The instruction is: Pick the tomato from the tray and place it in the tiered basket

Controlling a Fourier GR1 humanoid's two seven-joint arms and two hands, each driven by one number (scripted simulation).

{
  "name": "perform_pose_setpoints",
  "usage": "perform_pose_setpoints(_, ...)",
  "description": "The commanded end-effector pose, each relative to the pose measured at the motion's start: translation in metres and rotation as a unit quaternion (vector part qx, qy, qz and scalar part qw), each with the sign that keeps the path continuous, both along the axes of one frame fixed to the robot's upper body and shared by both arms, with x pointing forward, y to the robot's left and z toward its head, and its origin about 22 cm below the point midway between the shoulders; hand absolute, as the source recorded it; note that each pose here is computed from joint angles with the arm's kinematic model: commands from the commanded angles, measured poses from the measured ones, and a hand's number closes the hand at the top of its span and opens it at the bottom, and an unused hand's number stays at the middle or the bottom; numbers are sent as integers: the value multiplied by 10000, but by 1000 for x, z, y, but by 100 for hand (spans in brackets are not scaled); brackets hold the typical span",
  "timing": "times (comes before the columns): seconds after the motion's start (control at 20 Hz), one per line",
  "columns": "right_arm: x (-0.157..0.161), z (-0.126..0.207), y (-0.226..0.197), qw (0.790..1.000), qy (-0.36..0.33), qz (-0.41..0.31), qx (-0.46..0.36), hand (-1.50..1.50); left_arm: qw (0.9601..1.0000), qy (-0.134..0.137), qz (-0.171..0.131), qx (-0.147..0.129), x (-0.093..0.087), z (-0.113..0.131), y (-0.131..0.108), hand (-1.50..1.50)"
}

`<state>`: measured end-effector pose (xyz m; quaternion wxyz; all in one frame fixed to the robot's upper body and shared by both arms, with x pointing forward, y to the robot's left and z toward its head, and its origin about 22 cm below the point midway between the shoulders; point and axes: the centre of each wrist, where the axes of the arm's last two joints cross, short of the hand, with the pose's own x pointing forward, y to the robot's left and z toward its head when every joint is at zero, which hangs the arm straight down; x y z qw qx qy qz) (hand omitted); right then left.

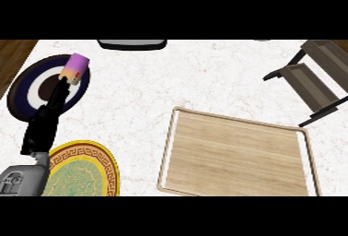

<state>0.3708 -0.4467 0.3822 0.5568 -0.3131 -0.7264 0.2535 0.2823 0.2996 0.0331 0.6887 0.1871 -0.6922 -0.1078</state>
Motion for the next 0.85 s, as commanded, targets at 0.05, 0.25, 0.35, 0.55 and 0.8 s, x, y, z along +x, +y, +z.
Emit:
perform_pose_setpoints(0.05,-41,36,-43,9979,174,-490,388,-150,10000,24,-94,-14,-7,6,-14,0)
perform_pose_setpoints(0.25,-72,25,-87,9926,545,-625,883,-150,10000,25,48,-2,0,1,-9,0)
perform_pose_setpoints(0.35,-85,12,-105,9916,657,-634,915,-150,10000,-3,-85,-2,-5,11,-4,0)
perform_pose_setpoints(0.55,-122,10,-134,9910,596,-544,1067,-150,10000,-35,24,57,-11,-10,0,0)
perform_pose_setpoints(0.8,-139,-13,-153,9883,495,-398,1383,-150,10000,13,-44,-27,4,5,-4,0)
